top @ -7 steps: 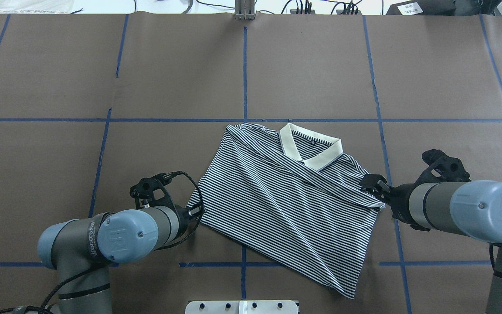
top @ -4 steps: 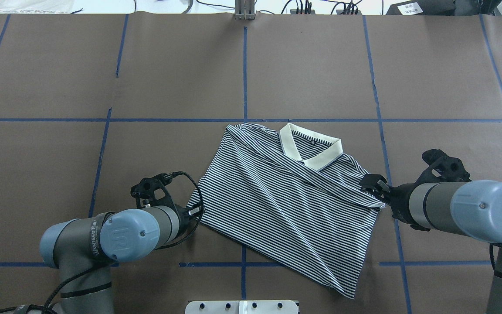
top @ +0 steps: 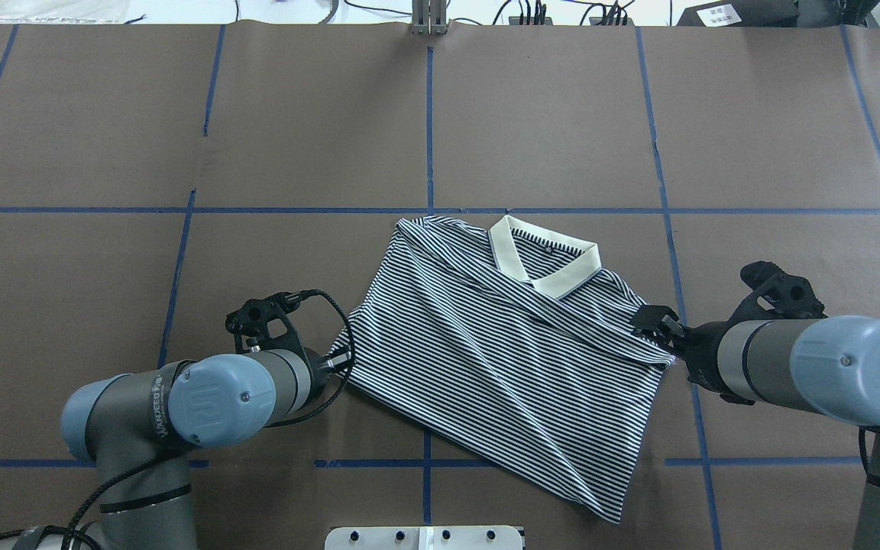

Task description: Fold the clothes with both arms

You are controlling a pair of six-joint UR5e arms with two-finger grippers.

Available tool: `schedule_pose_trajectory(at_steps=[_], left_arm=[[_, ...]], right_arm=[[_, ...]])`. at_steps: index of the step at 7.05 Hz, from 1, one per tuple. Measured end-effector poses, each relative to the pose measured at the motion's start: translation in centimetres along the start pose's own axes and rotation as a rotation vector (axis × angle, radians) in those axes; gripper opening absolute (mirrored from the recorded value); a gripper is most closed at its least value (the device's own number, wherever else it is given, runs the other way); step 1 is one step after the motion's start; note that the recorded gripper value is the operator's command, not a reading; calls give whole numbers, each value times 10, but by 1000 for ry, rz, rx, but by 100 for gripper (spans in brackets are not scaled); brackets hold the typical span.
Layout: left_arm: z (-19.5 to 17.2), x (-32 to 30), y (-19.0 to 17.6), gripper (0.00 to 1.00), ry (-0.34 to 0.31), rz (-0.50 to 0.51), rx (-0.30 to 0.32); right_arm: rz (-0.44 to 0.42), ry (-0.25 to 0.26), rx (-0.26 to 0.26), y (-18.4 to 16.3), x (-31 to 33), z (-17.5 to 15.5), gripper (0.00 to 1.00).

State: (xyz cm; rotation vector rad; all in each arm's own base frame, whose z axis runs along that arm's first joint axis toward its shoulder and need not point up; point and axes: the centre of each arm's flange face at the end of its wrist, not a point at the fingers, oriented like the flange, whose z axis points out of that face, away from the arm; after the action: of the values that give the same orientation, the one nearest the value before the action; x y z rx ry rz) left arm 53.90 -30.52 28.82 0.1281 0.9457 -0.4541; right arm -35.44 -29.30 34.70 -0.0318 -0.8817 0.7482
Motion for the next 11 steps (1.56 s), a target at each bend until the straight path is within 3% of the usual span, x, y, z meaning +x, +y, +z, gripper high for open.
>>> schedule_pose_trajectory(at_steps=[2, 4, 6, 8, 11], left_arm=[[-12, -6, -60, 0, -5, 131, 73], [-11, -4, -159, 0, -22, 179, 147], [42, 32, -265, 0, 0, 148, 206], [83, 57, -333, 46, -13, 162, 249], [82, 20, -341, 47, 23, 181, 235]], right_arm=[[0, -1, -1, 0, 0, 0, 100], [0, -5, -8, 1, -2, -3, 100], [0, -11, -15, 2, -3, -6, 100], [-1, -33, -26, 5, -10, -13, 100], [-8, -103, -64, 32, -64, -5, 100]])
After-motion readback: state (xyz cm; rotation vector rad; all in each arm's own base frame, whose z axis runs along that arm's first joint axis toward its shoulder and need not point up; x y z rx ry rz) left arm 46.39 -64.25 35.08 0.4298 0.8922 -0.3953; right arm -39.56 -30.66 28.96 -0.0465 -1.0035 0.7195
